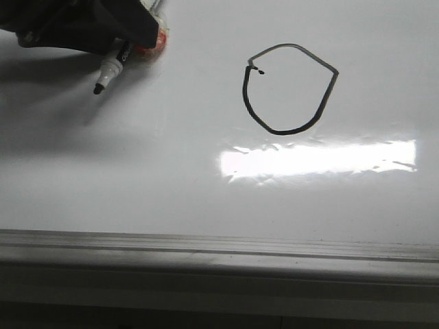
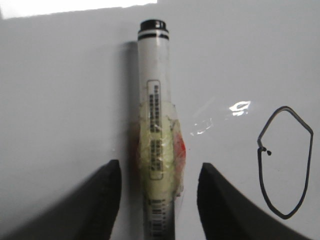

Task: Write number 0 on whiteboard

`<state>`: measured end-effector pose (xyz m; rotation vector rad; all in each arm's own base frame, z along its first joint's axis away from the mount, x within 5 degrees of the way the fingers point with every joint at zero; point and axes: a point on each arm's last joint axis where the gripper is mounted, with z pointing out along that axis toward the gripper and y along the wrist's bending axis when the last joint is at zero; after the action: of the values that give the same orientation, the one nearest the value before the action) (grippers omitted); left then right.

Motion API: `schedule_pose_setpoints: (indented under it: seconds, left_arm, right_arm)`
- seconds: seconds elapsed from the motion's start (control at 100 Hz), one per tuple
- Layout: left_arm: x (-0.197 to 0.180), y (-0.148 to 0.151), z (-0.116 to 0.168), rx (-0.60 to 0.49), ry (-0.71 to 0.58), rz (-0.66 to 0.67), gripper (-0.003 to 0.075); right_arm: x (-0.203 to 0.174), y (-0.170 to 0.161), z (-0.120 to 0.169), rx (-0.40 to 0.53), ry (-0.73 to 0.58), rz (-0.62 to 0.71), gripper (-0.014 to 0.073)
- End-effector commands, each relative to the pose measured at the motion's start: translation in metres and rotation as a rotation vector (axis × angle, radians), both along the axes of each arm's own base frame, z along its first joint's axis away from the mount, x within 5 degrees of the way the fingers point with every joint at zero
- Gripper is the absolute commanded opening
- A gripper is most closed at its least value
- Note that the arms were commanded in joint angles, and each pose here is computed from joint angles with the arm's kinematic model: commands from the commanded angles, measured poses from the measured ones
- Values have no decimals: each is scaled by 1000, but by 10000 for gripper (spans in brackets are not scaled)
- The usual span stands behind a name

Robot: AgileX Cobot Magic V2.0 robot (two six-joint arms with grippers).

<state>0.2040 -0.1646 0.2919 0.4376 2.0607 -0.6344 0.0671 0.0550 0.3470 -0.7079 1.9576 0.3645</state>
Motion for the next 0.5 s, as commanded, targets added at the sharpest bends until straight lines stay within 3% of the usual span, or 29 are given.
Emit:
schedule_pose_setpoints:
  seconds: [0.0,0.12,0.27,0.49]
  left_arm:
    - [4,0,11,-38,-46,22,419]
    - [2,1,13,-43,-51,21,486]
    - [-9,9,30,-60,-110,7,489]
    - [-45,35,70,-88,-274,-32,373]
  right_arm:
    - [2,1,13,47,-82,14,-44]
    - [2,2,14,55,-88,21,-45]
    - [2,6,19,95,-154,59,-46]
    - [5,14,8,53,-290,116,-46]
